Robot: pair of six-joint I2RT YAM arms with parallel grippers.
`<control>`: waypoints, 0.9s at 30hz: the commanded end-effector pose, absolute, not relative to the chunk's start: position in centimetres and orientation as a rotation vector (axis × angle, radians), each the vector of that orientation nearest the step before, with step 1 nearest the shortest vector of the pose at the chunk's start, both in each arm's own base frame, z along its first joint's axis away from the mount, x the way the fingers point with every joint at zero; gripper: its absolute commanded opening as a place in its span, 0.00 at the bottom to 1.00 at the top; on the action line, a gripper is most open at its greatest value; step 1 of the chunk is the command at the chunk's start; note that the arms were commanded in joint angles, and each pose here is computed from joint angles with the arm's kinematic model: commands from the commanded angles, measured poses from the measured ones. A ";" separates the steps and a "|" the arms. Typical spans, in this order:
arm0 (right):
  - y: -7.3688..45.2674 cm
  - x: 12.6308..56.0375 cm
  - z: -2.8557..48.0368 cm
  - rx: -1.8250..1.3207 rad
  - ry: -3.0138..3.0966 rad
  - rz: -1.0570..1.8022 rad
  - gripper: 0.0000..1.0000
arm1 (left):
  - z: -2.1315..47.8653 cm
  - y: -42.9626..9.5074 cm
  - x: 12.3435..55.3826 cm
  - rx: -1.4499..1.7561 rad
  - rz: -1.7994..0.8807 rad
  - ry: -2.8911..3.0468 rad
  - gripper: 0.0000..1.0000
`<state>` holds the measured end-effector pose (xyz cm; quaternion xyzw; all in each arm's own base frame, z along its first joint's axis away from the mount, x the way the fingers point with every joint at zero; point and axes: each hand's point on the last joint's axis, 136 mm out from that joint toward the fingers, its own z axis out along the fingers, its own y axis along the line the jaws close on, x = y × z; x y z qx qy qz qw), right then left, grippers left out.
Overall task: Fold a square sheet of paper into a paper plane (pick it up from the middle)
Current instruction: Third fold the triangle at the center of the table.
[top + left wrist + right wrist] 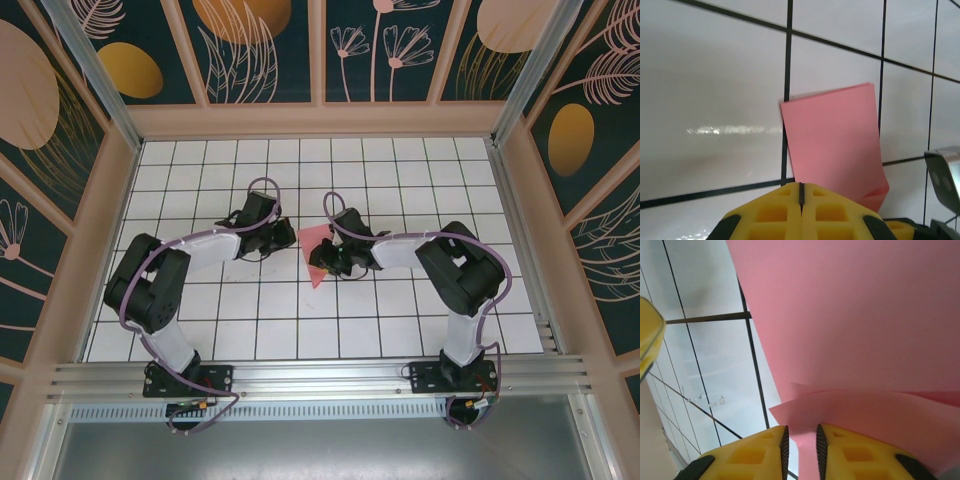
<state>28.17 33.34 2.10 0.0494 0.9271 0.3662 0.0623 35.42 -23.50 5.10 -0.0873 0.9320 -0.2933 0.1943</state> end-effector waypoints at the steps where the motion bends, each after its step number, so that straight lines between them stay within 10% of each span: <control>1: 31.5 26.9 0.0 0.183 2.879 1.009 0.20 | 6.6 -24.8 34.7 -0.192 -0.953 2.574 0.05; 11: 31.1 26.7 -0.5 0.182 2.895 0.985 0.00 | 6.7 -26.8 32.8 -0.134 -1.113 2.576 0.03; 27: 31.0 26.8 -0.6 0.182 2.899 0.989 0.00 | 2.4 -28.9 31.7 -0.106 -1.015 2.722 0.00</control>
